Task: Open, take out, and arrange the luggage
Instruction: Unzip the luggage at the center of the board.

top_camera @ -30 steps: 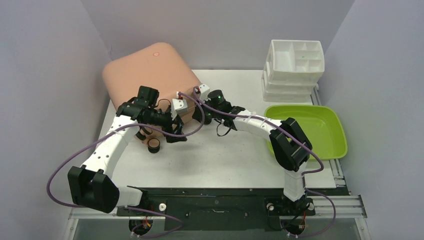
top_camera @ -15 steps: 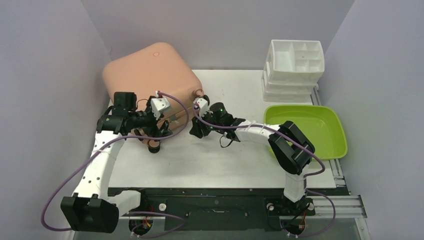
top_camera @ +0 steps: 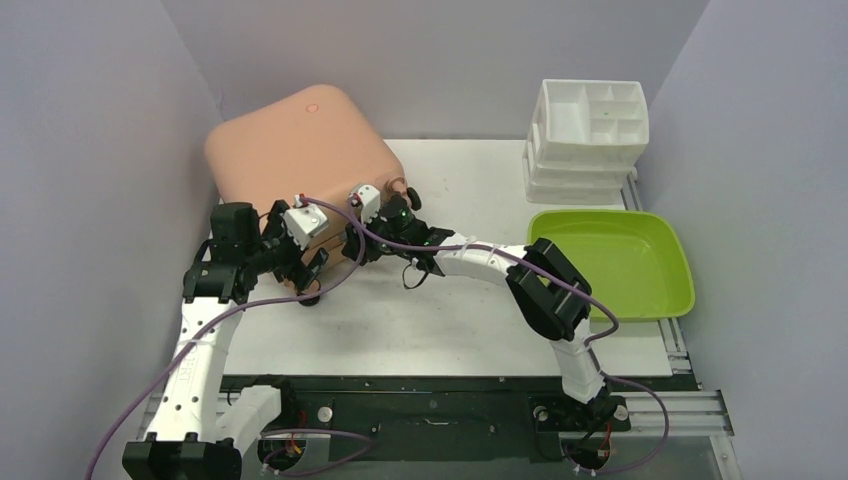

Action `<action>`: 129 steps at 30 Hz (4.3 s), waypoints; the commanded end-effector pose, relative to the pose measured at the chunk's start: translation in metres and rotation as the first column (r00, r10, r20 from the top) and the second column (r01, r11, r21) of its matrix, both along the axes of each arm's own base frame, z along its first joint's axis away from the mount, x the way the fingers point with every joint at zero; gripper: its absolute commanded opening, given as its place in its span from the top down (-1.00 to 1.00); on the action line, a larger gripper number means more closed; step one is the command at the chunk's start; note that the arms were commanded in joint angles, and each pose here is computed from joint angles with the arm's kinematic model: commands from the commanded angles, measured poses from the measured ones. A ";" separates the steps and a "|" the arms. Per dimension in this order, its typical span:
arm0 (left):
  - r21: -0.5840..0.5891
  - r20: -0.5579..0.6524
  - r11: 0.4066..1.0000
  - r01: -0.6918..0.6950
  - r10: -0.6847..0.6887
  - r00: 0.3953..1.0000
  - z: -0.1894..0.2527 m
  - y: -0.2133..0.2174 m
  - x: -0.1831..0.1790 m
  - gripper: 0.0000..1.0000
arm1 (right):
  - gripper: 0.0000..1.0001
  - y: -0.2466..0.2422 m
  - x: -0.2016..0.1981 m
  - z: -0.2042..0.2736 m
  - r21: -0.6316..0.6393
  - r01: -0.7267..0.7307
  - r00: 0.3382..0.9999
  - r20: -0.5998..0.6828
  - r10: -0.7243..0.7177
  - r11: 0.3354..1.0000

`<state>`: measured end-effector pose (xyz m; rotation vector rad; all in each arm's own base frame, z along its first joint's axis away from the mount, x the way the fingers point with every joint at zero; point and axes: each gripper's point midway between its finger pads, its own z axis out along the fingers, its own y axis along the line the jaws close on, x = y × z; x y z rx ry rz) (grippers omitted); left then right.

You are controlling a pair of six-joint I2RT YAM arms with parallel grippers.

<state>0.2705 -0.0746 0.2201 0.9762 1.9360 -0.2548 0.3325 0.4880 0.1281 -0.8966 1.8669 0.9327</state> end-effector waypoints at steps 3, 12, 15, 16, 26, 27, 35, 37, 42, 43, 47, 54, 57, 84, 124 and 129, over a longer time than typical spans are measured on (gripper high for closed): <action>-0.003 0.019 0.999 -0.054 0.054 0.998 -0.001 0.007 -0.005 -0.74 | 0.18 -0.006 0.015 -0.005 -0.059 0.122 0.992 0.030 -0.121 0.991; -0.060 0.024 0.996 -0.073 0.074 0.997 -0.004 0.008 -0.012 -0.74 | 0.19 0.013 0.015 -0.014 -0.020 0.059 0.998 0.034 -0.059 0.998; -0.077 0.017 0.994 -0.079 0.080 0.997 -0.007 0.009 -0.015 -0.74 | 0.21 0.024 0.015 -0.016 0.004 0.027 0.999 0.022 -0.027 1.000; -0.080 0.022 0.994 -0.078 0.080 0.997 -0.006 0.009 -0.015 -0.74 | 0.22 0.027 0.016 -0.012 0.014 0.023 0.999 0.024 -0.024 1.000; -0.105 0.012 0.992 -0.073 0.074 0.997 -0.013 0.008 -0.021 -0.74 | 0.70 0.026 0.025 -0.010 0.035 0.020 1.000 0.015 -0.021 0.999; -0.106 0.014 0.992 -0.073 0.074 0.997 -0.013 0.008 -0.021 -0.74 | 0.73 0.023 0.026 -0.002 0.043 0.027 0.999 0.029 -0.028 0.999; -0.108 0.003 0.992 -0.068 0.069 0.998 -0.018 0.007 -0.023 -0.74 | 1.00 -0.026 0.030 0.016 0.001 0.121 0.986 0.111 -0.121 0.993; -0.108 0.003 0.992 -0.066 0.066 0.998 -0.017 0.007 -0.023 -0.74 | 1.00 -0.035 0.029 0.018 -0.010 0.134 0.983 0.129 -0.132 0.991; -0.105 0.003 0.992 -0.064 0.064 0.998 -0.017 0.007 -0.024 -0.74 | 0.90 -0.039 0.027 0.017 -0.047 0.077 0.975 0.213 -0.065 0.996; -0.104 0.001 0.993 -0.063 0.064 0.998 -0.018 0.007 -0.024 -0.74 | 0.86 -0.038 0.026 0.016 -0.049 0.059 0.973 0.226 -0.047 0.997; -0.096 -0.018 0.994 -0.061 0.059 0.998 -0.025 0.007 -0.026 -0.73 | 0.92 -0.028 0.022 0.009 -0.040 -0.038 0.969 0.241 0.047 0.998; -0.095 -0.039 0.993 -0.067 0.064 0.997 -0.030 0.008 -0.024 -0.73 | 1.00 -0.034 0.048 0.001 -0.089 0.086 0.970 0.234 -0.063 0.992; -0.078 -0.060 0.994 -0.081 0.077 0.995 -0.039 0.011 -0.024 -0.73 | 1.00 -0.048 0.057 0.004 -0.120 0.190 0.953 0.261 -0.154 0.974; -0.019 -0.089 0.987 -0.161 0.158 0.983 -0.075 0.027 -0.021 -0.70 | 0.47 -0.045 0.016 0.013 -0.044 -0.068 0.968 0.240 0.077 0.997; -0.118 -0.113 0.991 -0.070 0.056 0.992 -0.061 0.004 -0.029 -0.70 | 0.23 -0.014 0.036 -0.010 0.024 -0.061 0.994 0.088 0.059 0.998; -0.119 -0.112 0.991 -0.069 0.055 0.992 -0.063 0.004 -0.030 -0.70 | 0.23 0.001 0.042 -0.005 0.074 -0.116 0.991 0.083 0.110 0.991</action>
